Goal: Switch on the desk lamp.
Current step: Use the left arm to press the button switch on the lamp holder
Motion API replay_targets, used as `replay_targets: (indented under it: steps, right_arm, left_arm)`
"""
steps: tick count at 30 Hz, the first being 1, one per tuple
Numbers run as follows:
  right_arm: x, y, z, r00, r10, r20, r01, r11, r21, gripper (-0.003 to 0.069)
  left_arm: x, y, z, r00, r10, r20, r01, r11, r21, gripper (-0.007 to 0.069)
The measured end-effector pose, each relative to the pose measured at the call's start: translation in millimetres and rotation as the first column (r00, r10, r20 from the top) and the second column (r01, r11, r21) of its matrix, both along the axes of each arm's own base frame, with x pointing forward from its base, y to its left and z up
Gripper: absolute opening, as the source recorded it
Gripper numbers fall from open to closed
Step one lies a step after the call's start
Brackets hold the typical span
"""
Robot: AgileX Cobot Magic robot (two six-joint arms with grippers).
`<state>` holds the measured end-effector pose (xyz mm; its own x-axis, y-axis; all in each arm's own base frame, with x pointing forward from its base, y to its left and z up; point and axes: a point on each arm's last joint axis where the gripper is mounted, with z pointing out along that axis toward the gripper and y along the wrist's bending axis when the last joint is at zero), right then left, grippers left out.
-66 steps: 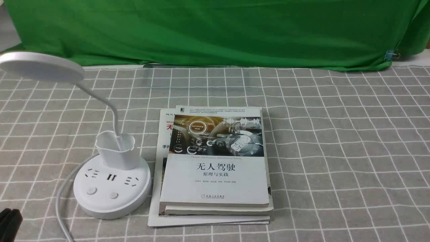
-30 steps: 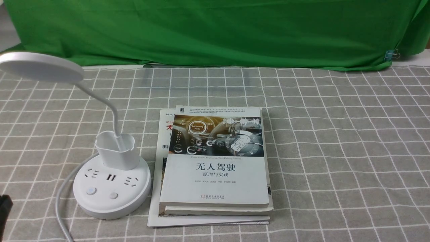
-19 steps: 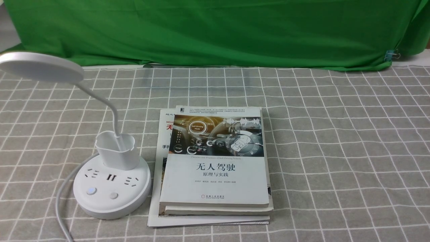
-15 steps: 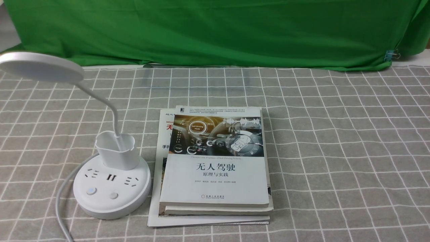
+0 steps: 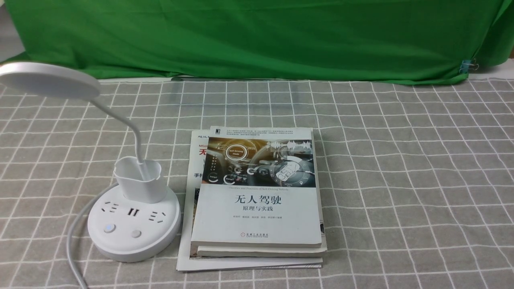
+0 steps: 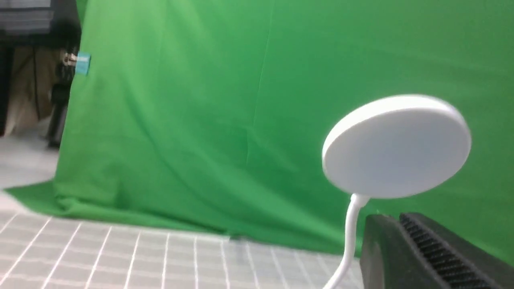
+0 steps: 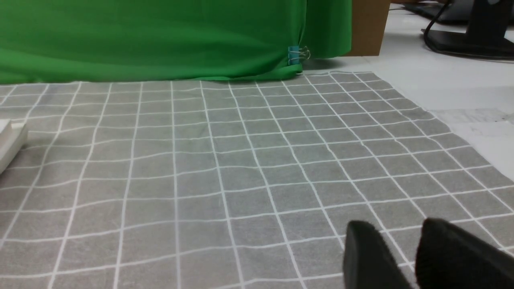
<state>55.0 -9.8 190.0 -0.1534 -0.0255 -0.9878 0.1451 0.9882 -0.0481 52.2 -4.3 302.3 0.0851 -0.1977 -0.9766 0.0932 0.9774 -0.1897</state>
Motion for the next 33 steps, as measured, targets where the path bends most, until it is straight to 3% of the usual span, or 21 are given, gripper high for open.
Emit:
replay_targets:
  steps: [2,4,5,8,15,19,21,23,24,27,33]
  right_arm:
    - [0.0,0.0,0.0,1.0,0.0,0.0,0.0,1.0,0.0,0.0245]
    - [0.0,0.0,0.0,1.0,0.0,0.0,0.0,1.0,0.0,0.0245]
    - [0.0,0.0,0.0,1.0,0.0,0.0,0.0,1.0,0.0,0.0245]
    - [0.0,0.0,0.0,1.0,0.0,0.0,0.0,1.0,0.0,0.0245]
    - [0.0,0.0,0.0,1.0,0.0,0.0,0.0,1.0,0.0,0.0245]
    - [0.0,0.0,0.0,1.0,0.0,0.0,0.0,1.0,0.0,0.0245]
    - [0.0,0.0,0.0,1.0,0.0,0.0,0.0,1.0,0.0,0.0245]
    - [0.0,0.0,0.0,1.0,0.0,0.0,0.0,1.0,0.0,0.0245]
    - [0.0,0.0,0.0,1.0,0.0,0.0,0.0,1.0,0.0,0.0245]
    - [0.0,0.0,0.0,1.0,0.0,0.0,0.0,1.0,0.0,0.0245]
    - [0.0,0.0,0.0,1.0,0.0,0.0,0.0,1.0,0.0,0.0245]
  left_arm:
    - [5.4,-0.7,9.8,0.996,-0.003,-0.086,0.004,1.0,0.008,0.0018]
    - [23.2,-2.4,10.9,0.955,-0.006,-0.296,0.012,1.0,0.019,0.0018]
    - [22.9,-2.3,11.0,0.953,-0.005,-0.303,0.012,1.0,0.02,0.0018]
    - [47.1,-2.4,-4.1,0.873,0.021,-0.487,0.02,0.997,0.079,0.0018]
    - [87.2,-9.6,-25.6,0.775,-0.029,-0.631,0.032,0.999,-0.006,0.0018]
    - [110.4,-12.6,-48.4,0.666,-0.028,-0.746,0.049,0.999,0.006,0.0018]
    - [124.6,-16.8,-61.8,0.559,-0.058,-0.827,0.115,0.993,0.009,0.0018]
    - [131.6,-20.8,-65.6,0.516,-0.08,-0.853,0.156,0.988,0.001,0.0018]
    - [140.3,-30.0,-72.1,0.463,-0.114,-0.879,0.219,0.976,-0.011,0.0018]
    - [152.2,-47.4,-78.2,0.425,-0.127,-0.896,0.293,0.956,0.004,0.0018]
    - [174.2,-67.5,-91.9,0.399,-0.036,-0.916,0.333,0.937,0.108,0.0018]
